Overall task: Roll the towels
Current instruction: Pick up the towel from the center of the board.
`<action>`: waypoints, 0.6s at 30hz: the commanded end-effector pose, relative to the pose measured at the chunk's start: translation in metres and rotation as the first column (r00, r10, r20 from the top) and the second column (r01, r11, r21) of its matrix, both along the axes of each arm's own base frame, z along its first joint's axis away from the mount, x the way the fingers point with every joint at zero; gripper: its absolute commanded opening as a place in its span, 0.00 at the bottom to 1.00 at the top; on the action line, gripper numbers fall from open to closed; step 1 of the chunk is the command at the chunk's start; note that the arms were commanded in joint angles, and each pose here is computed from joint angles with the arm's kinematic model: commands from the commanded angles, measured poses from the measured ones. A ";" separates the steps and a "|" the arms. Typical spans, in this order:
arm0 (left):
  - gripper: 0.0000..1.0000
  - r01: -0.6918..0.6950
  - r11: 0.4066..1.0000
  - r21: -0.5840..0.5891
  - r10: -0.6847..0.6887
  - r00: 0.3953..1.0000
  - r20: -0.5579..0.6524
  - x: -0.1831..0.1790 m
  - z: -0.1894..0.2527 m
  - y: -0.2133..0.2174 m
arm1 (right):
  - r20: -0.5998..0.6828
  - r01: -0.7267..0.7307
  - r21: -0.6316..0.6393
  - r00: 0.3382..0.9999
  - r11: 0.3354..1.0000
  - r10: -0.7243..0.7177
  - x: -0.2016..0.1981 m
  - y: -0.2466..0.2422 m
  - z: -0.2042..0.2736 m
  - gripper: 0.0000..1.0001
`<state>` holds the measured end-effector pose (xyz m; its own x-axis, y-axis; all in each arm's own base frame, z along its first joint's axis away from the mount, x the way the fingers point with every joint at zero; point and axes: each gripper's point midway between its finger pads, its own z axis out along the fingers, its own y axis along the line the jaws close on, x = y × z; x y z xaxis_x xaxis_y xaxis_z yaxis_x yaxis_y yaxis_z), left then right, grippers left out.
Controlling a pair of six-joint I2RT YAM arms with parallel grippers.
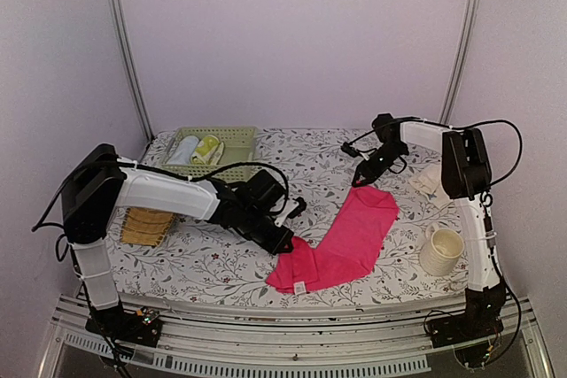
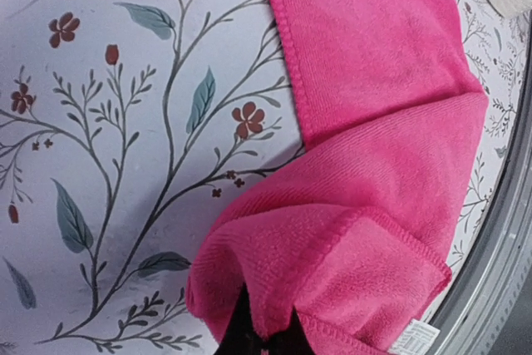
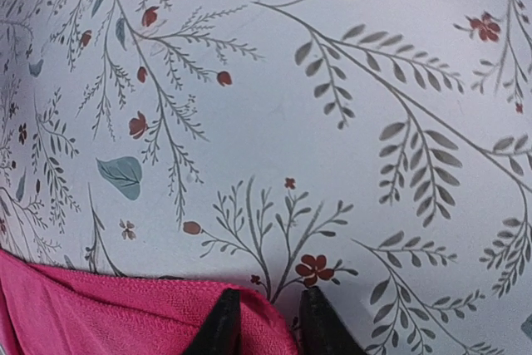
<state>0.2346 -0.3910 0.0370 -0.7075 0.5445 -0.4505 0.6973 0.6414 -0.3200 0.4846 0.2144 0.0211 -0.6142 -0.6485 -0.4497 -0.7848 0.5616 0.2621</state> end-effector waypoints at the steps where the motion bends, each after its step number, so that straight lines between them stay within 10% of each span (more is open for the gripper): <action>1: 0.00 -0.030 0.999 0.012 0.028 0.987 0.158 0.032 0.037 0.014 | 0.003 -0.010 0.029 1.000 1.000 0.010 0.005 0.012 0.013 0.07; 11: 0.00 -0.068 0.991 -0.114 0.117 0.854 0.506 0.056 0.192 0.065 | 0.367 0.038 0.144 0.926 0.989 -0.089 0.024 0.004 0.209 0.02; 18: 0.00 0.217 0.973 -0.077 -0.190 0.947 0.260 -0.060 0.100 0.052 | 0.279 0.093 0.247 0.946 0.964 -0.163 -0.031 -0.015 0.190 0.02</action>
<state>0.2434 -0.3307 0.2318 -0.3751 0.3894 -0.8412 0.7991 0.5958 -0.0806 0.4749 0.2039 0.2499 -0.4190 -0.4812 -0.7700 -0.7949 0.6042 0.0550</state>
